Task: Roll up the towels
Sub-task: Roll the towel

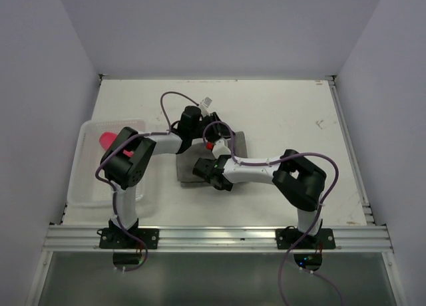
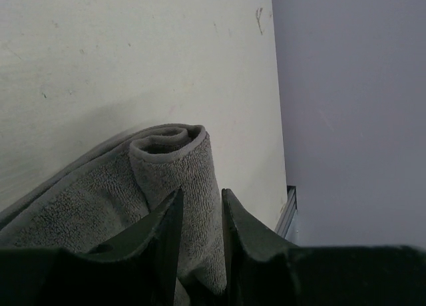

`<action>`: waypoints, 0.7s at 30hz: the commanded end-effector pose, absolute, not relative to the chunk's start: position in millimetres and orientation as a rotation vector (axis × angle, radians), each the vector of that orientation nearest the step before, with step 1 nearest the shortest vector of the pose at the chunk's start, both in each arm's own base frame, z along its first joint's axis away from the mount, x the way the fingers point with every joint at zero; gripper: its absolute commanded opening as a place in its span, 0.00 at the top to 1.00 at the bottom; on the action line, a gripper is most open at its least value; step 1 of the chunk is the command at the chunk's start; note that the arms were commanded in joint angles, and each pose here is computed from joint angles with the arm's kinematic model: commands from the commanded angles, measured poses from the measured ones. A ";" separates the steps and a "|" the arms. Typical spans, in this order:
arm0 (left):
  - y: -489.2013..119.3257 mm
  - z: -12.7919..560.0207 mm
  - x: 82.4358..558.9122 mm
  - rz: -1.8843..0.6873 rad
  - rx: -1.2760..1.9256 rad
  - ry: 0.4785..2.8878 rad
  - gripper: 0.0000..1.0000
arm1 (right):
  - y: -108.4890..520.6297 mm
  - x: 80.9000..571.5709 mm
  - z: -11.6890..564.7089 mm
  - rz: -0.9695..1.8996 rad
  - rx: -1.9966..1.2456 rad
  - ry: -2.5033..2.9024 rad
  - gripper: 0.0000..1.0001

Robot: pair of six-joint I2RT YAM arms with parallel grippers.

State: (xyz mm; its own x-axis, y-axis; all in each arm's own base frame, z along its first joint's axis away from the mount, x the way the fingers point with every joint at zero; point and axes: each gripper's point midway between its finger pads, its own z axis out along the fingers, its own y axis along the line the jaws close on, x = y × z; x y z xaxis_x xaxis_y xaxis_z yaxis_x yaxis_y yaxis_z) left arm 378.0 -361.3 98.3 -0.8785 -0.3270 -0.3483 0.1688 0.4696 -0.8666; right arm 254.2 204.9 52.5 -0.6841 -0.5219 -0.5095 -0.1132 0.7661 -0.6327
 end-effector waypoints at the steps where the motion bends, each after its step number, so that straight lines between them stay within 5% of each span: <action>1: -355.4 119.7 389.4 -1.514 -0.107 2.138 0.67 | 216.9 256.4 44.2 -0.670 -0.405 2.251 1.00; 21: -374.1 69.8 374.8 -1.518 -0.118 2.242 0.66 | 224.0 255.1 34.2 -0.496 -0.330 2.313 1.00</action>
